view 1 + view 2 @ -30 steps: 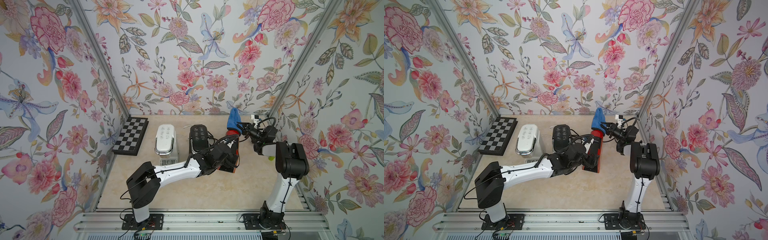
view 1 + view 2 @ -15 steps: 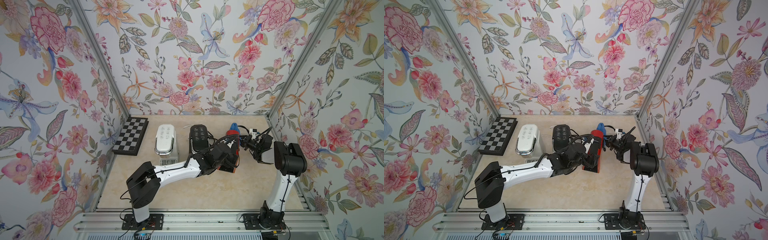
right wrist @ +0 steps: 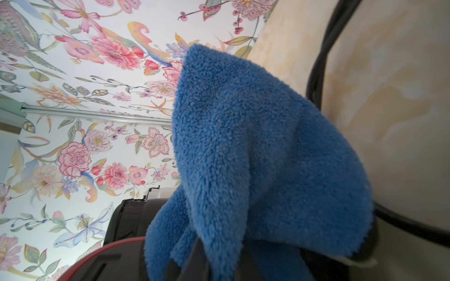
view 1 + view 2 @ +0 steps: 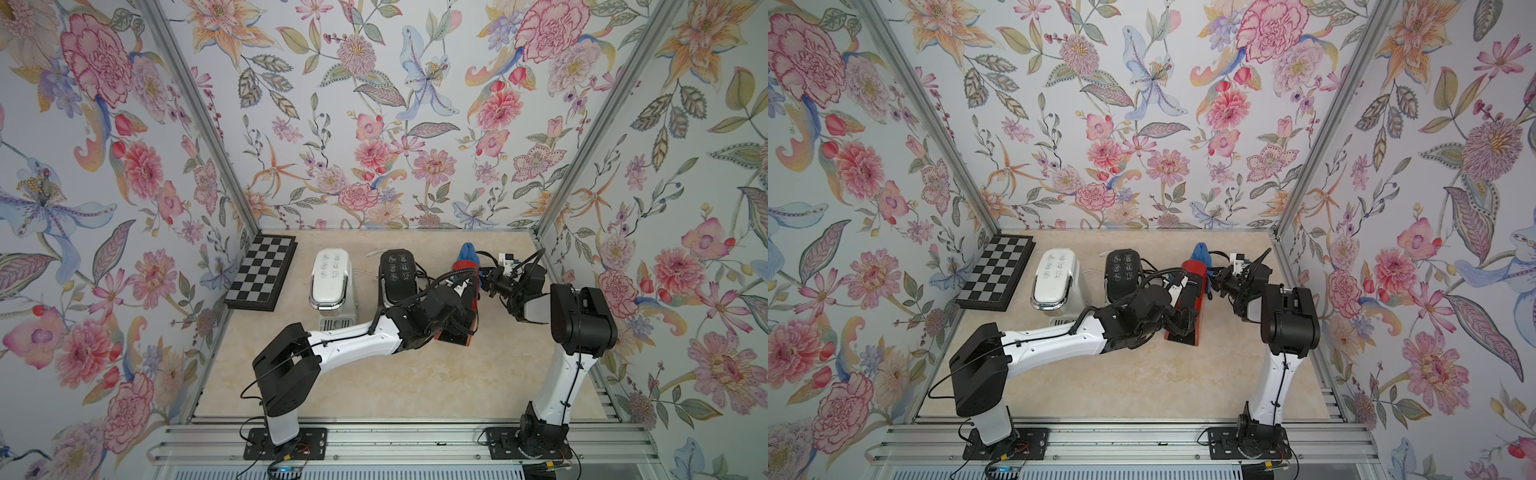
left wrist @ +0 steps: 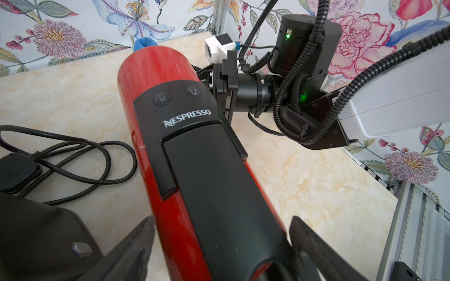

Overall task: Wipe the surface of a coffee machine
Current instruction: Wipe the dirt from the surface of the coffee machine.

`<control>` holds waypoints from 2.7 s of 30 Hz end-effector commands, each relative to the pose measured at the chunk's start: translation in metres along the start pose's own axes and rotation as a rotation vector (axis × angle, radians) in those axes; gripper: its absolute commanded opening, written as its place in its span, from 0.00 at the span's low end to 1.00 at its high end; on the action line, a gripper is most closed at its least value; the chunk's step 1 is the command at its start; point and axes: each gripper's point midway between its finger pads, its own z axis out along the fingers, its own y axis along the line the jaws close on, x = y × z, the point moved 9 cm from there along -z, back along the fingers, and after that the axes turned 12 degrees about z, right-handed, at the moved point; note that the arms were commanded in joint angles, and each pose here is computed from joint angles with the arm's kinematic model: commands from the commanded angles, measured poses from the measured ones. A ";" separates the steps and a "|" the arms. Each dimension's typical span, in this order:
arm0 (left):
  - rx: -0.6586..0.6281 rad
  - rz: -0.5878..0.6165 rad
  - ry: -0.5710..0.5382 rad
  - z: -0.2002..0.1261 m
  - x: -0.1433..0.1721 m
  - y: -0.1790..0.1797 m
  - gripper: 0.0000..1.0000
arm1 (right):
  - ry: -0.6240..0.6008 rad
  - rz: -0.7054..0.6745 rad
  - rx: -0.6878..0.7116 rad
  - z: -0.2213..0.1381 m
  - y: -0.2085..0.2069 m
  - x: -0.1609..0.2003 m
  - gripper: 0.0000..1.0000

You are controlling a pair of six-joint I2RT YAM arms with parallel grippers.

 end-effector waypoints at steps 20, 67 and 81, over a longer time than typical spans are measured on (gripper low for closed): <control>-0.039 0.006 -0.027 0.007 -0.005 0.016 0.87 | 0.098 0.005 0.102 0.005 -0.024 0.021 0.00; 0.138 -0.106 -0.033 -0.005 0.000 0.011 0.91 | -0.139 -0.340 0.579 -0.068 0.062 0.119 0.00; 0.292 -0.198 -0.053 0.000 0.012 0.000 0.91 | -0.087 -0.382 0.685 -0.072 0.037 0.161 0.00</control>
